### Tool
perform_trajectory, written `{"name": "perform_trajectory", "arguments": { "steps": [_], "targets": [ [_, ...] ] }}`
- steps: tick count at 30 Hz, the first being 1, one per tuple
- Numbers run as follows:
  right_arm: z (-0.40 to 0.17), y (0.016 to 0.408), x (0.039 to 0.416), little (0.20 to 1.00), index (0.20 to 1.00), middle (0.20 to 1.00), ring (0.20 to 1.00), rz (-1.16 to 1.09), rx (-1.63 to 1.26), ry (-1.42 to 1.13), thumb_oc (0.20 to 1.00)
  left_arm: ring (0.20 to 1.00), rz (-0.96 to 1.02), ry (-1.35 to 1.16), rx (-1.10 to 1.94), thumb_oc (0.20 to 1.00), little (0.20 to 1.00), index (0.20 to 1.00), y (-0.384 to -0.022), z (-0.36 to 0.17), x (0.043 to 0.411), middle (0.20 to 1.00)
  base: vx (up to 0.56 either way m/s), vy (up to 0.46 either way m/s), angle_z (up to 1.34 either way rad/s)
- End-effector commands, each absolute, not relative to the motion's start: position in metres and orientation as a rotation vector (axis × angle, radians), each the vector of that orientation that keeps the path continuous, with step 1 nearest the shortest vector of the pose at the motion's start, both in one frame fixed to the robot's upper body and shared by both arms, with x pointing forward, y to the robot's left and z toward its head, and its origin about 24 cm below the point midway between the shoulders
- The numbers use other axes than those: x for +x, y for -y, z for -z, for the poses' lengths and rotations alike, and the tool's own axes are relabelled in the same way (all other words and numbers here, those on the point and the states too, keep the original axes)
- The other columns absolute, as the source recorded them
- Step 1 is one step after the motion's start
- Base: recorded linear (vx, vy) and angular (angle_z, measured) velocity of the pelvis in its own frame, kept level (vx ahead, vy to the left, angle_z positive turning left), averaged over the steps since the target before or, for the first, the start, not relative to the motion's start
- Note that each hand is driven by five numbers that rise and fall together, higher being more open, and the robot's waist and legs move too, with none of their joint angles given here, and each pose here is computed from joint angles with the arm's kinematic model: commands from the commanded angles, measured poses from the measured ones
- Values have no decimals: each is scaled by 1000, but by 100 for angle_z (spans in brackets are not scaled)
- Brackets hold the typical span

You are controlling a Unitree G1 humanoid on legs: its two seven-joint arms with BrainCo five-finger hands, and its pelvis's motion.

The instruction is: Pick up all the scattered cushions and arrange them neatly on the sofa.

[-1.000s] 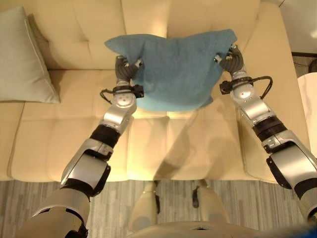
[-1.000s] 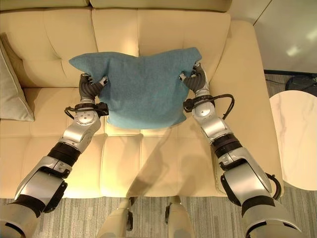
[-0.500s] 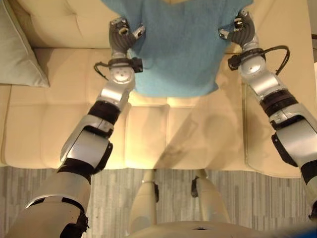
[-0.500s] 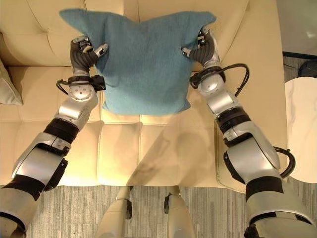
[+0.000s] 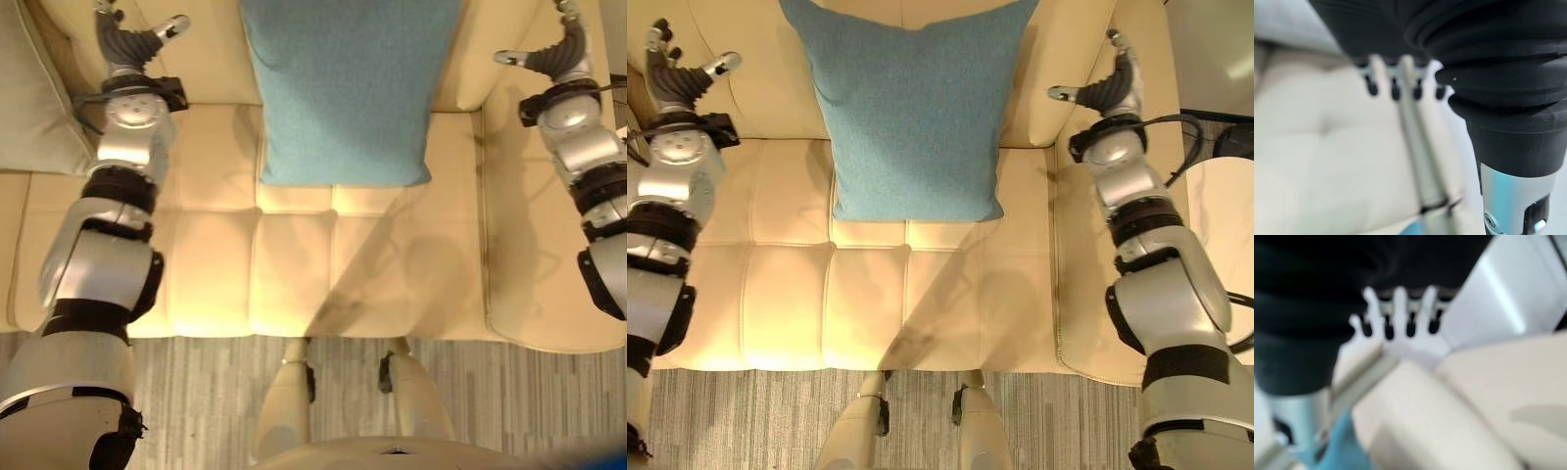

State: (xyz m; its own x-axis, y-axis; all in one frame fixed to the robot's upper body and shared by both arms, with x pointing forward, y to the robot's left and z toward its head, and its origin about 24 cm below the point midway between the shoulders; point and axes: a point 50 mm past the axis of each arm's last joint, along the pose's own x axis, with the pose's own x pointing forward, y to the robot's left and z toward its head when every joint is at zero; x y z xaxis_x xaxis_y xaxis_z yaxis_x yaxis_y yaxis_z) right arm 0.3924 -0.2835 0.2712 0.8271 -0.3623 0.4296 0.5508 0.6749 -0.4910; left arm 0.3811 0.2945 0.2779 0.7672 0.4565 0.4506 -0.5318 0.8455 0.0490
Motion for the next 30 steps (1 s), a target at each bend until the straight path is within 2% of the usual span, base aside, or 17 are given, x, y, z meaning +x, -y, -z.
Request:
{"name": "perform_trajectory", "arguments": {
  "steps": [1,2,5,6,7,10,11,12,15,17,18,19,24,30],
  "targets": [
    [-260,296,386,1000,1000,1000,1000,537,-603,305,1000,1000,-495,487,195,1000,1000,1000,-285,-268,380,1000,70,-34,2],
    [-200,307,367,1000,1000,1000,1000,484,-555,224,1000,1000,-419,415,159,1000,1000,1000,-278,-205,362,1000,62,-24,3],
    [-163,310,351,1000,1000,1000,1000,458,-540,157,1000,1000,-386,353,136,1000,1000,1000,-275,-170,348,1000,46,-39,5],
    [-100,309,326,1000,1000,1000,1000,411,-484,6,1000,1000,-351,174,124,1000,1000,1000,-272,-106,324,1000,45,-59,13],
    [-99,309,325,1000,1000,1000,1000,410,-484,3,1000,1000,-351,171,125,1000,1000,1000,-272,-105,323,1000,45,-67,14],
    [-47,311,296,1000,1000,1000,1000,389,-464,-161,1000,1000,-346,-31,136,1000,1000,1000,-278,-48,294,1000,12,-27,0],
    [-31,316,283,1000,1000,1000,1000,382,-503,-231,1000,1000,-346,-117,134,1000,1000,1000,-281,-26,279,1000,-7,-57,-1],
    [10,318,250,1000,1000,1000,1000,352,-530,-401,1000,1000,-335,-351,177,1000,1000,1000,-287,27,236,1000,-13,-41,0],
    [34,321,229,1000,1000,1000,1000,350,-514,-509,1000,1000,-310,-466,273,1000,1000,1000,-290,48,215,1000,-18,-19,-5],
    [66,319,200,1000,1000,1000,1000,318,-525,-675,1000,1000,-303,-726,303,1000,1000,1000,-287,94,172,1000,-16,-13,0],
    [66,319,200,1000,1000,1000,1000,318,-525,-674,1000,1000,-303,-725,303,1000,1000,1000,-287,94,172,1000,-44,-40,-2],
    [86,316,179,1000,1000,1000,1000,289,-557,-788,1000,1000,-305,-879,313,1000,1000,1000,-284,117,145,1000,-33,-32,-10],
    [119,313,129,1000,1000,1000,1000,274,-549,-1035,1000,1000,-317,-1134,367,1000,1000,1000,-284,143,98,1000,-61,-56,-7],
    [131,311,103,1000,1000,1000,1000,316,-494,-1135,1000,1000,-321,-1171,378,1000,1000,1000,-285,145,92,1000,-180,-97,20]
  ]
}}
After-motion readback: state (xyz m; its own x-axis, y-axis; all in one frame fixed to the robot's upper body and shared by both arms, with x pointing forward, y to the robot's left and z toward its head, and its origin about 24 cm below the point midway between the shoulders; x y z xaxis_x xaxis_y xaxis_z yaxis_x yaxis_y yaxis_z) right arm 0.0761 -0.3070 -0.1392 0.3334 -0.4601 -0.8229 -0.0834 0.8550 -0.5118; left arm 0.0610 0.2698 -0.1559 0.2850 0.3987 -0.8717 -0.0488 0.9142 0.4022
